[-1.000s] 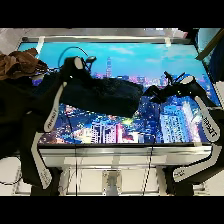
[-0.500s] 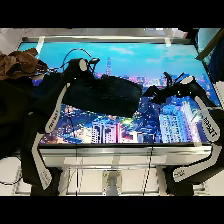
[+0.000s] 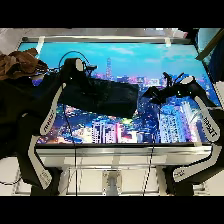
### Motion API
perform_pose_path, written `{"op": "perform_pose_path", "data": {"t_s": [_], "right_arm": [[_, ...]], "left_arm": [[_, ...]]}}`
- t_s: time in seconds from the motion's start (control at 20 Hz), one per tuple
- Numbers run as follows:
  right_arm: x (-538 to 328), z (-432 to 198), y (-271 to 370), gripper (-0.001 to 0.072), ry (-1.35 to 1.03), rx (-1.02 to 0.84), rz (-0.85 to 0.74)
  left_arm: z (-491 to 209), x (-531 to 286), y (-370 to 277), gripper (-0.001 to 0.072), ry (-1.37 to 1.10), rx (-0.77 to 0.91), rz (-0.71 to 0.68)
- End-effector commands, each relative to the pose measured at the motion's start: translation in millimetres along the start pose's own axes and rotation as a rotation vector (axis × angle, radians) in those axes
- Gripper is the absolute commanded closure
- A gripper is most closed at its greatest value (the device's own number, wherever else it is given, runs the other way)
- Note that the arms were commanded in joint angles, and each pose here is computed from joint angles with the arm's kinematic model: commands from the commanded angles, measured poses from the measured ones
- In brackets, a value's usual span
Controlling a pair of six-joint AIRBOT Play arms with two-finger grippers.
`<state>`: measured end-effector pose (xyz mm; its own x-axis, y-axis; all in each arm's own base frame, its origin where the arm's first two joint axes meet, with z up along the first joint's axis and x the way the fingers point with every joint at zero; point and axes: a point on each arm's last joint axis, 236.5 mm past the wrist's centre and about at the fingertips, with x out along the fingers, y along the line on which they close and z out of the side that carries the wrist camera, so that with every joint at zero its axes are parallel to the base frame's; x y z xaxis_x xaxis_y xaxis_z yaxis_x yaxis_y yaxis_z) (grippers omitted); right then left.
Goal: Fold the clothes and pants, and hang the long-sleeved shirts on hangers.
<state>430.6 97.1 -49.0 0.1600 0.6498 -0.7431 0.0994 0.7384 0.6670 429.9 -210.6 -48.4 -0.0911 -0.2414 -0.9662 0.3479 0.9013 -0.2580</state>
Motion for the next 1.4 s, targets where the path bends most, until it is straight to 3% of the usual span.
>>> {"op": "perform_pose_path", "data": {"t_s": [0.0, 0.05, 0.25, 0.4, 0.55, 0.8, 1.05, 1.1, 1.15, 1.2, 1.3, 1.35], "right_arm": [[4, 1, 8, 0.0022, -0.004, -0.043, 0.017], [7, 1, 17, 0.0022, -0.006, -0.065, 0.039], [21, 13, 39, 0.0022, -0.070, -0.120, 0.059], [32, 26, 39, 0.0022, -0.124, -0.125, 0.035], [50, 25, 24, 0.0022, -0.098, -0.060, 0.031], [79, 21, 35, 0.0020, -0.062, 0.014, 0.163], [106, 1, 64, 0.0032, -0.003, -0.025, 0.205], [105, -1, 72, 0.0169, 0.009, -0.038, 0.220], [101, -3, 80, 0.0440, 0.028, -0.057, 0.239], [92, -6, 90, 0.0650, 0.052, -0.080, 0.264], [62, -11, 107, 0.0661, 0.096, -0.129, 0.319], [42, -13, 113, 0.0661, 0.110, -0.148, 0.337]], "left_arm": [[-12, 23, 3, 0.0278, 0.039, -0.007, -0.001], [-1, 18, 6, 0.0162, -0.010, -0.015, 0.000], [69, -60, 24, 0.0159, -0.415, -0.108, 0.015], [93, -130, 43, 0.0069, -0.646, -0.132, 0.035], [86, -140, 63, 0.0069, -0.647, -0.169, 0.046], [81, -138, 71, 0.0070, -0.627, -0.179, 0.050], [81, -138, 71, 0.0071, -0.625, -0.157, 0.058], [81, -138, 71, 0.0072, -0.625, -0.149, 0.061], [81, -138, 71, 0.0079, -0.623, -0.125, 0.069], [80, -137, 72, 0.0191, -0.619, -0.120, 0.076], [74, -133, 71, 0.0667, -0.590, -0.120, 0.072], [71, -130, 70, 0.0695, -0.570, -0.120, 0.069]]}}
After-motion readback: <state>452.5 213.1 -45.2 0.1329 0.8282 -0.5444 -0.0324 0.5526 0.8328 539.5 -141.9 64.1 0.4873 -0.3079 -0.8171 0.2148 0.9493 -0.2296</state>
